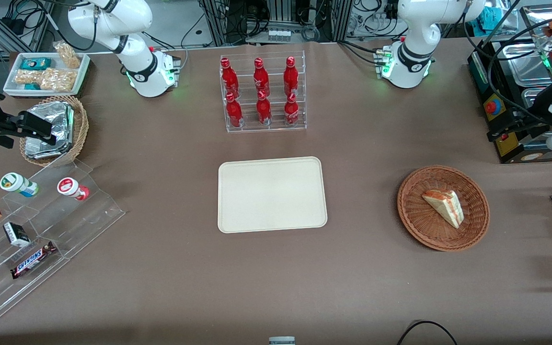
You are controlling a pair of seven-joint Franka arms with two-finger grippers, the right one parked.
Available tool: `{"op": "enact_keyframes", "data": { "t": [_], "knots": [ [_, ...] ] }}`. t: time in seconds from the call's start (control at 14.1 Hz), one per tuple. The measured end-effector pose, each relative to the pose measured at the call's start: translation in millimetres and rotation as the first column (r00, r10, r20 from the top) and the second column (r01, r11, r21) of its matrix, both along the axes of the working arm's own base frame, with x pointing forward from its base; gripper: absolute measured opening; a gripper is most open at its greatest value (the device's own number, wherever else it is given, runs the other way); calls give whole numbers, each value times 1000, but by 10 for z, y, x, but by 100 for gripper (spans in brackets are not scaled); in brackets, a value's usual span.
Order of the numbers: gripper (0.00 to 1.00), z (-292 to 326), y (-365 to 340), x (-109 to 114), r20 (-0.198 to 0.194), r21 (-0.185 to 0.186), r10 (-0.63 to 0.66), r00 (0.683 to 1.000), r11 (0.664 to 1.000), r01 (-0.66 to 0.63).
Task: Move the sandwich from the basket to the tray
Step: 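Lower the open left gripper onto the wrapped sandwich in the wicker basket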
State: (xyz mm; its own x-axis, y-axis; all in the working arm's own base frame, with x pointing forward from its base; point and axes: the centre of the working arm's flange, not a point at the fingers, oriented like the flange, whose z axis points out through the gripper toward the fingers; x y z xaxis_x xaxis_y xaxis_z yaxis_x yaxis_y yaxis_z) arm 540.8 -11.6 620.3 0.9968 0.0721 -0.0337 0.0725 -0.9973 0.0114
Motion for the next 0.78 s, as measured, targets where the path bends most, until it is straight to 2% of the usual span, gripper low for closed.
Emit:
{"op": "enact_keyframes", "data": {
  "t": [0.78],
  "knots": [
    [100, -1, -3, 4, 2, -1, -5, 1000, 1000, 5]
  ]
}}
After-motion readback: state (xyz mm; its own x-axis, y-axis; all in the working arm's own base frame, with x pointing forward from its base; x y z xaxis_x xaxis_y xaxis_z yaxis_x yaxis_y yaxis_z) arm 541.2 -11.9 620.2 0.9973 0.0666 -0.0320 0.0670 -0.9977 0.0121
